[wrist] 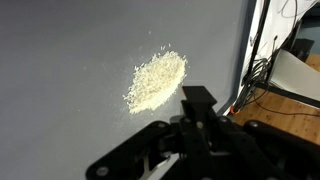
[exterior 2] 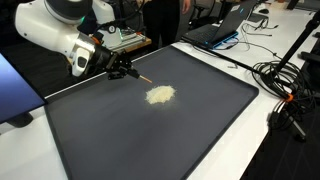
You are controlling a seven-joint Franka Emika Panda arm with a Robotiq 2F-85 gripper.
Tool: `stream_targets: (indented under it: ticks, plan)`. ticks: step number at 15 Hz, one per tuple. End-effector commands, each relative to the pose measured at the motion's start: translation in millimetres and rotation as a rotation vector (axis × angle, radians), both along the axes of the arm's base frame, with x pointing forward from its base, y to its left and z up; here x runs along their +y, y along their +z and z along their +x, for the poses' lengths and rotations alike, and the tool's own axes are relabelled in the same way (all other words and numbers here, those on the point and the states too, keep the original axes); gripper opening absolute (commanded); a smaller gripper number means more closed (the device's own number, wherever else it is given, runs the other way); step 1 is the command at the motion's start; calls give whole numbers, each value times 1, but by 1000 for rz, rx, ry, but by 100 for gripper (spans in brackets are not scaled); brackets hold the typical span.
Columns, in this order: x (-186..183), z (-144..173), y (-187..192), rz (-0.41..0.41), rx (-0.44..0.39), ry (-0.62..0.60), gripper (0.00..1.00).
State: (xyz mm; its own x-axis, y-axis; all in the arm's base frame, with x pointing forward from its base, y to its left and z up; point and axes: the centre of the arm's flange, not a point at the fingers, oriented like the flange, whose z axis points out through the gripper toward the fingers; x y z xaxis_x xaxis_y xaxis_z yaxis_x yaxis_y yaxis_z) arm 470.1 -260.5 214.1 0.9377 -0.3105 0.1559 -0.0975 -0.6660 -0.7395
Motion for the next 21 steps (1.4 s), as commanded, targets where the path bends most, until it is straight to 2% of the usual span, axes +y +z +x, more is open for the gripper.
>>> stream_targets:
  ticks: [1, 4, 7, 14, 19, 21]
  plan:
    - [22, -16, 35, -55, 24, -2, 3]
    - [39, -8, 61, -123, 40, 7, 3]
    - [62, 5, 88, -229, 79, 26, 3]
    - [127, 43, 129, -571, 151, 93, 3]
    - [188, 78, 135, -831, 225, 169, 3]
    - [207, 90, 136, -902, 246, 210, 3]
